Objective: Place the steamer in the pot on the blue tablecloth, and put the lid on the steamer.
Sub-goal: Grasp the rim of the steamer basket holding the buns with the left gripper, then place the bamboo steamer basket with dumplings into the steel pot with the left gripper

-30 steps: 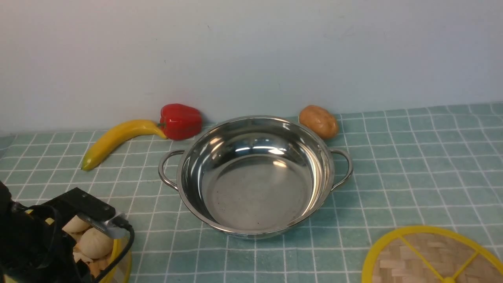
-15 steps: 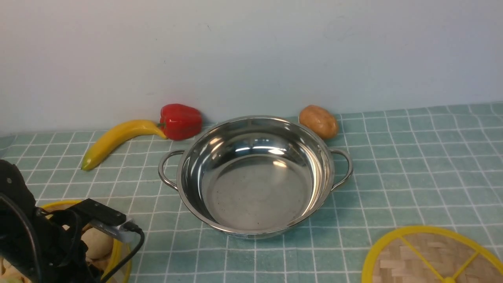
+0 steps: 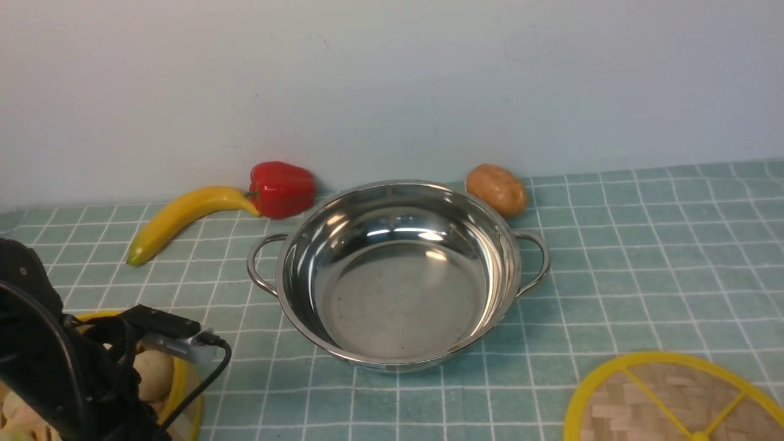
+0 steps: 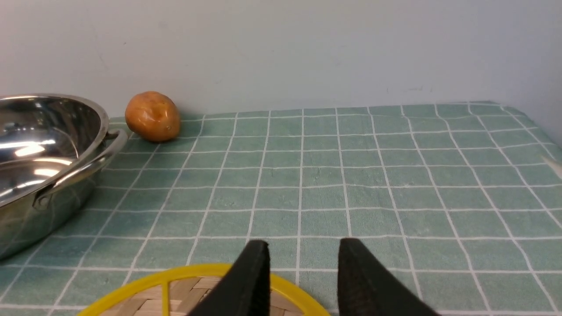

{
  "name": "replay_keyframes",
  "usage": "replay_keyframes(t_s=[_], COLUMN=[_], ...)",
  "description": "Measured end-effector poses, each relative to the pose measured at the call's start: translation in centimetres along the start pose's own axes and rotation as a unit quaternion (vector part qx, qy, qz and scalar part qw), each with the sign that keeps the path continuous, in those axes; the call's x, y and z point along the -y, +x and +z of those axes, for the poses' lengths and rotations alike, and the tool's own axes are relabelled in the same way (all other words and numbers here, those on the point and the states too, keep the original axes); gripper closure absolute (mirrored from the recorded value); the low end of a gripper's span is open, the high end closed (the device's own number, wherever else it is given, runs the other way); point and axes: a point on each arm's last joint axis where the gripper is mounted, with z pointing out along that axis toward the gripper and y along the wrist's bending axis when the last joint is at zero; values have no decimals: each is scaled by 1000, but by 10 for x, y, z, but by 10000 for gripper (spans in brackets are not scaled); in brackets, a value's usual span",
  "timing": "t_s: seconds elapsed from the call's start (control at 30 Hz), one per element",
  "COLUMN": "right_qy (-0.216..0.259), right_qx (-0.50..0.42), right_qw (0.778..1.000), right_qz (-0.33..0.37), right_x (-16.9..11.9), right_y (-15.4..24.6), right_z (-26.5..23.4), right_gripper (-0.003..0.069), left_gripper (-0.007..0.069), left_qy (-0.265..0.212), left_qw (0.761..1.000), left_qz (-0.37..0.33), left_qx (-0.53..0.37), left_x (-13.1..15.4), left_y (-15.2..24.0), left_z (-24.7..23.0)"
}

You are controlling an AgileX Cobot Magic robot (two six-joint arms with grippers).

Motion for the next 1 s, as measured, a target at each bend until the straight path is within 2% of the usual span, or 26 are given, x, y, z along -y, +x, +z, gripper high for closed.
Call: replay_keyframes(t_s=[0.13,0.23,0.37,0.43,0.5,0.57,0.63,0.7,0.8,1.0], right_qy=[0,0,0,0,0,0,0,0,0,0], right_qx=[0,0,0,0,0,0,0,0,0,0], right_qw=[1000,1000,1000,1000,1000,1000,1000,1000,1000,1000], right_qz=[0,0,0,0,0,0,0,0,0,0], right_x=[0,0,0,0,0,0,0,0,0,0], right_y=[0,0,0,0,0,0,0,0,0,0], right_z=[0,0,0,0,0,0,0,0,0,0], right_gripper=[416,416,416,416,416,416,416,416,416,416], left_gripper=[592,564,564,564,564,564,565,565,565,565], left_qy=[-24,-39,-62,-102,-114,-130,-131,-132,-131,-144], left_qw=[999,998,993,982,977,959,943,933,902,875], left_qz=[-1,16,49,100,123,198,259,291,388,454], left_qx=[22,51,85,121,133,157,165,165,140,82], left_x=[2,11,23,40,52,86,114,127,168,200], left_y=[-5,-10,-23,-42,-50,-68,-81,-89,-114,-151], left_z=[-36,-74,-107,-135,-143,-158,-162,-161,-144,-103])
